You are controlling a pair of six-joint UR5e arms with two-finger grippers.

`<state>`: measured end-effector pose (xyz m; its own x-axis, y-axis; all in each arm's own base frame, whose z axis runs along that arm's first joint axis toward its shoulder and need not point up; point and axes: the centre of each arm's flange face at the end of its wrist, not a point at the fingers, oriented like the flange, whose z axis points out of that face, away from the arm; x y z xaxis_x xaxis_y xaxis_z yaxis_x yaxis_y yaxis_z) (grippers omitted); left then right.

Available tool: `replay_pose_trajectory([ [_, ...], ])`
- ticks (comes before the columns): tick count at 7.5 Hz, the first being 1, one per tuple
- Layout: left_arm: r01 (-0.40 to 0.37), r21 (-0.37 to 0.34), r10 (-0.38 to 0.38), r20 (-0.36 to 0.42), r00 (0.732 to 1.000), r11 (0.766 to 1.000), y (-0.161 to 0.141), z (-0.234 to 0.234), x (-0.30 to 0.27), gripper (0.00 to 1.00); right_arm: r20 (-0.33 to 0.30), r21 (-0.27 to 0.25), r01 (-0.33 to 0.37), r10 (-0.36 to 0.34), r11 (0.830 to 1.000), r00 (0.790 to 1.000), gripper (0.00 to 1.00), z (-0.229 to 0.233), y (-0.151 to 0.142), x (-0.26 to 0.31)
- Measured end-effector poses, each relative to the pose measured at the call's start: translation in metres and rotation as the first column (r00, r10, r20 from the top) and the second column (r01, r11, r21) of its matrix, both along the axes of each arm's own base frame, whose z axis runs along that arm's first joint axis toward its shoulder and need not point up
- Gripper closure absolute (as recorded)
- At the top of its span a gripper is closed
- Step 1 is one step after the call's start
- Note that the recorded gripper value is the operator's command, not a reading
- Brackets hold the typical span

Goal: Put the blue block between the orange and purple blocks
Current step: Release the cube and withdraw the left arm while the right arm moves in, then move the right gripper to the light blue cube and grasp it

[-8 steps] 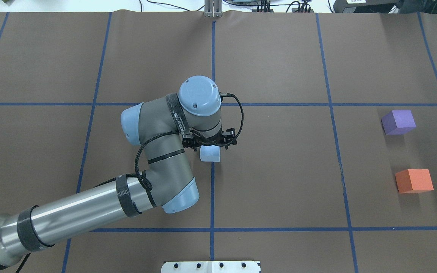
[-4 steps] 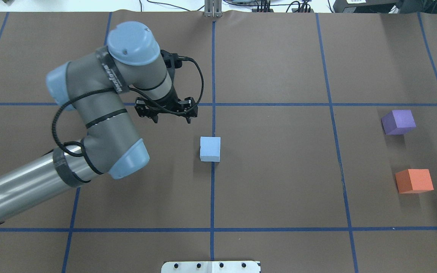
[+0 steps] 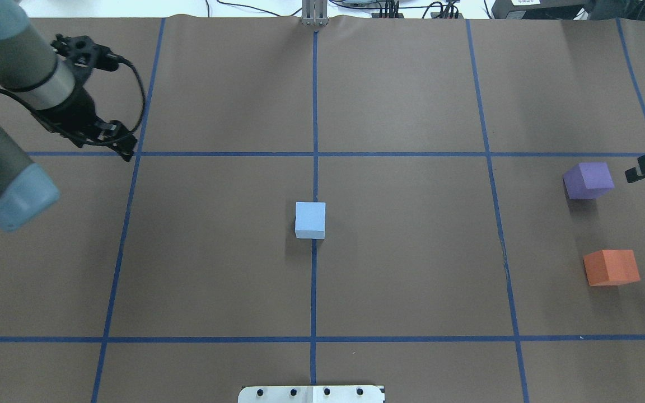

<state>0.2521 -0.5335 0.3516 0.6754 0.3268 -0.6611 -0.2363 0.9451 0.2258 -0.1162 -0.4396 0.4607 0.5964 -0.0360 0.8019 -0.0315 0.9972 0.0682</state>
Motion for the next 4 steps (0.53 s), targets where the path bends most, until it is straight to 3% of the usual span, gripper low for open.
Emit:
replay_pose_trajectory([
  [2, -0.067, 0.054, 0.066, 0.017, 0.998, 0.996, -0.010, 0.093, -0.125, 0.00, 0.015, -0.039, -0.033, 0.033, 0.999, 0.999, 0.00, -0.064, 0.000, -0.083],
  [4, -0.092, 0.074, 0.091, 0.017, 0.996, 0.993, 0.002, 0.184, -0.237, 0.00, 0.023, -0.078, -0.048, 0.050, 0.996, 0.998, 0.00, -0.127, 0.017, -0.180],
])
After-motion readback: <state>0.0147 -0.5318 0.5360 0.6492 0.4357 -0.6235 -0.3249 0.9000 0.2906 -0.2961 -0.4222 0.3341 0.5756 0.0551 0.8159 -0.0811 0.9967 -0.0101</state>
